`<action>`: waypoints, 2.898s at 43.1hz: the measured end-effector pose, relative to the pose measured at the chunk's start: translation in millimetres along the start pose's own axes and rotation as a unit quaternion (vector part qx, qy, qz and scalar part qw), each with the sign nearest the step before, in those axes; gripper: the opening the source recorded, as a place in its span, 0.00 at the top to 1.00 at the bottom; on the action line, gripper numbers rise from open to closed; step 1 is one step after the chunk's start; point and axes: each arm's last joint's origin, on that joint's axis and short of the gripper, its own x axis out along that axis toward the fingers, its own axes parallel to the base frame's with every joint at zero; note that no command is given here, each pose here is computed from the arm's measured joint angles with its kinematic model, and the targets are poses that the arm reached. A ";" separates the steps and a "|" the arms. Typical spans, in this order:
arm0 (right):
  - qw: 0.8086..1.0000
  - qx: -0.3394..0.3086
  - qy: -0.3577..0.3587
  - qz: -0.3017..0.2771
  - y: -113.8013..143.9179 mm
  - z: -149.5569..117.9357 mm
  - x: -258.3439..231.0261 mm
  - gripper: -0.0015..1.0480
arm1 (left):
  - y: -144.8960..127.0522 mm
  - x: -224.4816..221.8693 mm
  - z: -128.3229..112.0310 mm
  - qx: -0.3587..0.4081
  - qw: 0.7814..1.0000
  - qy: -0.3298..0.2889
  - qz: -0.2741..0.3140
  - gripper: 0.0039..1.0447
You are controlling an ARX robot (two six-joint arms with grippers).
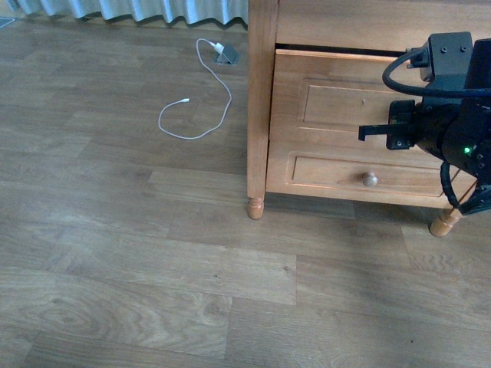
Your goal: Put charger into drawer
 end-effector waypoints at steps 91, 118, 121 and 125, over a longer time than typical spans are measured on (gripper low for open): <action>0.979 0.070 -0.106 0.160 -70.5 27.0 -311.0 0.08 | 0.0 0.0 0.0 0.000 1.000 0.000 0.000 0.06; 0.982 0.031 -0.188 -0.018 -62.5 13.3 -314.0 0.53 | 0.0 0.0 0.0 0.000 1.000 0.000 0.000 0.06; 0.982 0.029 -0.186 -0.017 -59.3 10.1 -314.1 0.66 | 0.0 0.0 0.0 0.000 1.000 0.000 0.000 0.06; 0.981 0.029 -0.188 -0.029 -52.0 6.7 -315.0 0.88 | 0.0 0.0 0.0 0.000 1.000 0.000 0.000 0.06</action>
